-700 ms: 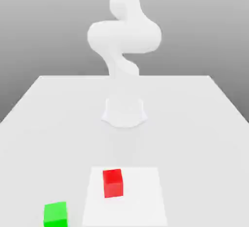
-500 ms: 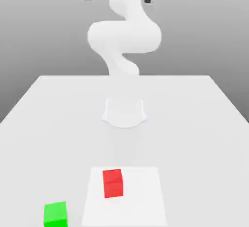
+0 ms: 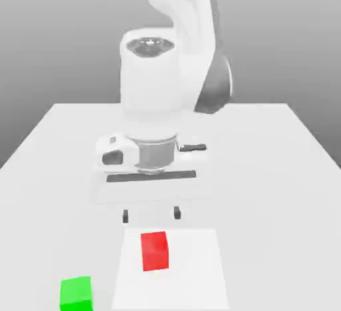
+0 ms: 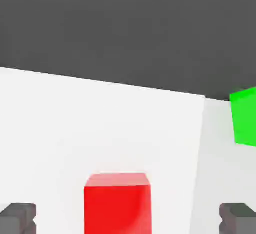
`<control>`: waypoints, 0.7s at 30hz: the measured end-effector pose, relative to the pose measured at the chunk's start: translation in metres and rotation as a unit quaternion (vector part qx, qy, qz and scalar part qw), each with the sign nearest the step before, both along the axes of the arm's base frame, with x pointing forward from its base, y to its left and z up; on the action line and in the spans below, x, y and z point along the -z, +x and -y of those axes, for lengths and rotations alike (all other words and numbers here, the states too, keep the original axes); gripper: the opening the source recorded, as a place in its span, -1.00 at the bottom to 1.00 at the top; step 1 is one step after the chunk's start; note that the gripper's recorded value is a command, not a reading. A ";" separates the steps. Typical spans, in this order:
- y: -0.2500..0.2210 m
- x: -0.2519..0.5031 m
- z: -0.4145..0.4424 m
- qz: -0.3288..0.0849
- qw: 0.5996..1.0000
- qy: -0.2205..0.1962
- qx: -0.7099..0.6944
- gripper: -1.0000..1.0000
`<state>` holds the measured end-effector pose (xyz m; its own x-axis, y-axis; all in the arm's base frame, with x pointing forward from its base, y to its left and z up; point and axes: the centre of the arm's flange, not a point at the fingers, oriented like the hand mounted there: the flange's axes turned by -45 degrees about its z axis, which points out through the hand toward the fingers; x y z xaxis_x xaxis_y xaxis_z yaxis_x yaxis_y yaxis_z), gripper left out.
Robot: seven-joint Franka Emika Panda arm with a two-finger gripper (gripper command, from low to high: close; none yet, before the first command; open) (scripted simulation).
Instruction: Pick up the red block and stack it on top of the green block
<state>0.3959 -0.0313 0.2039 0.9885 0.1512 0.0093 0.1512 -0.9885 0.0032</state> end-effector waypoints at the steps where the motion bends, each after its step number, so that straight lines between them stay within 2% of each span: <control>1: -0.001 0.011 0.000 -0.002 1.000 0.001 -0.001 0.00; 5: -0.003 0.053 0.000 -0.005 1.000 0.001 -0.001 0.00; 6: -0.004 0.059 0.000 -0.005 1.000 0.001 -0.001 -1.00; 13: -0.004 0.057 0.000 -0.005 1.000 0.001 -0.001 -1.00; 19: -0.003 0.003 0.000 -0.005 1.000 0.001 -0.001 -1.00; 21: 0.010 -0.007 0.016 -0.005 1.000 0.003 0.029 -1.00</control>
